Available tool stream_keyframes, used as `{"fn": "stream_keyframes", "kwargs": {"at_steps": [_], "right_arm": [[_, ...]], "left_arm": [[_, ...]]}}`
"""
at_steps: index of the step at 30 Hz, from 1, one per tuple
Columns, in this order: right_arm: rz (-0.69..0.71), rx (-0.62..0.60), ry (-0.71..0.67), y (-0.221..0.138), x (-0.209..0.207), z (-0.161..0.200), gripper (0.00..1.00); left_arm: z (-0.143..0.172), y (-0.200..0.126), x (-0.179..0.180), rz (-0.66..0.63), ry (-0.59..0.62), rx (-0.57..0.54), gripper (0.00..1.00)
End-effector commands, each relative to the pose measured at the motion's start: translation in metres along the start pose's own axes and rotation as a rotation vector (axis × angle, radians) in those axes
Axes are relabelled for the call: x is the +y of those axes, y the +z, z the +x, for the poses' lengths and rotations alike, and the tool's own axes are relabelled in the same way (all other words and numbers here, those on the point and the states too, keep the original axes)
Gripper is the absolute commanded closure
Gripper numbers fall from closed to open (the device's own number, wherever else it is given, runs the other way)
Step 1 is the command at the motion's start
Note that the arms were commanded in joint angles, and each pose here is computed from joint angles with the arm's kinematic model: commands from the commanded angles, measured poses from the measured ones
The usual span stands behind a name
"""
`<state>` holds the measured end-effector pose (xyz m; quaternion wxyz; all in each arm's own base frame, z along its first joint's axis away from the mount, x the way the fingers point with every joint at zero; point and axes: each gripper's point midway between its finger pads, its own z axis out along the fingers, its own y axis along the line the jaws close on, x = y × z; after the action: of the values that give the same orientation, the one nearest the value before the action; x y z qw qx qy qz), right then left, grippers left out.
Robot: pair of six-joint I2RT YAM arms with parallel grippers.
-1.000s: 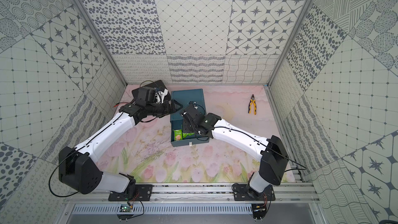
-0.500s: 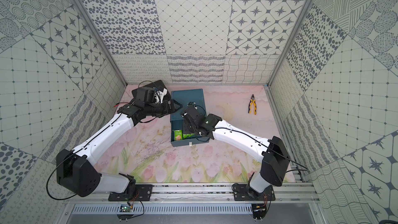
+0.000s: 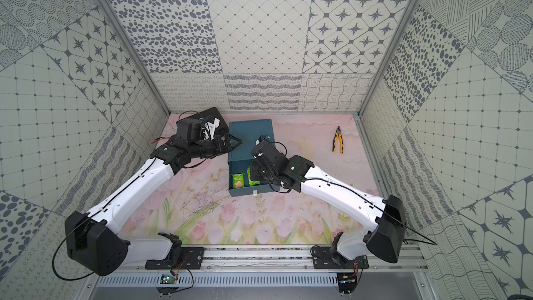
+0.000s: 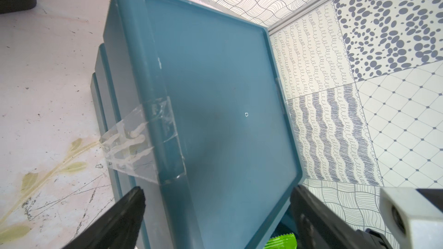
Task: Take the cookies out of the drawer
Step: Pick up the cookie from the drawer, then place the cookie at the center of the board.
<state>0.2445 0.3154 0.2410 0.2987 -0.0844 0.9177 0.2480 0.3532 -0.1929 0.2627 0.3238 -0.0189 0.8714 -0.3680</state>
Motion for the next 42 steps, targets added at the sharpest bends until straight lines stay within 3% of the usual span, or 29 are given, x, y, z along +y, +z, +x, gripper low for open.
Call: {"fn": "stream_keyframes", "kwargs": {"at_steps": [1, 10, 15, 23, 32, 42], "right_arm": [[-0.069, -0.054, -0.004, -0.017, 0.013, -0.013, 1.0], [-0.174, -0.145, -0.009, -0.055, 0.026, -0.038, 1.0], [-0.22, -0.186, 0.015, -0.078, 0.015, -0.055, 1.0], [-0.152, -0.244, 0.144, -0.094, -0.073, -0.082, 1.0], [-0.129, -0.22, 0.28, -0.053, -0.164, -0.082, 1.0], [0.032, -0.145, 0.295, 0.025, -0.249, -0.067, 1.0]], "left_arm": [[-0.011, -0.009, -0.007, 0.014, 0.012, -0.058, 0.01], [-0.018, -0.036, -0.019, 0.011, 0.015, -0.122, 0.05], [-0.02, -0.054, -0.046, 0.033, 0.097, -0.131, 0.03], [0.002, -0.051, -0.104, 0.157, 0.183, -0.078, 0.02], [0.033, -0.015, -0.135, 0.207, 0.215, 0.026, 0.02], [0.023, -0.026, -0.084, -0.017, 0.254, -0.047, 0.02]]}}
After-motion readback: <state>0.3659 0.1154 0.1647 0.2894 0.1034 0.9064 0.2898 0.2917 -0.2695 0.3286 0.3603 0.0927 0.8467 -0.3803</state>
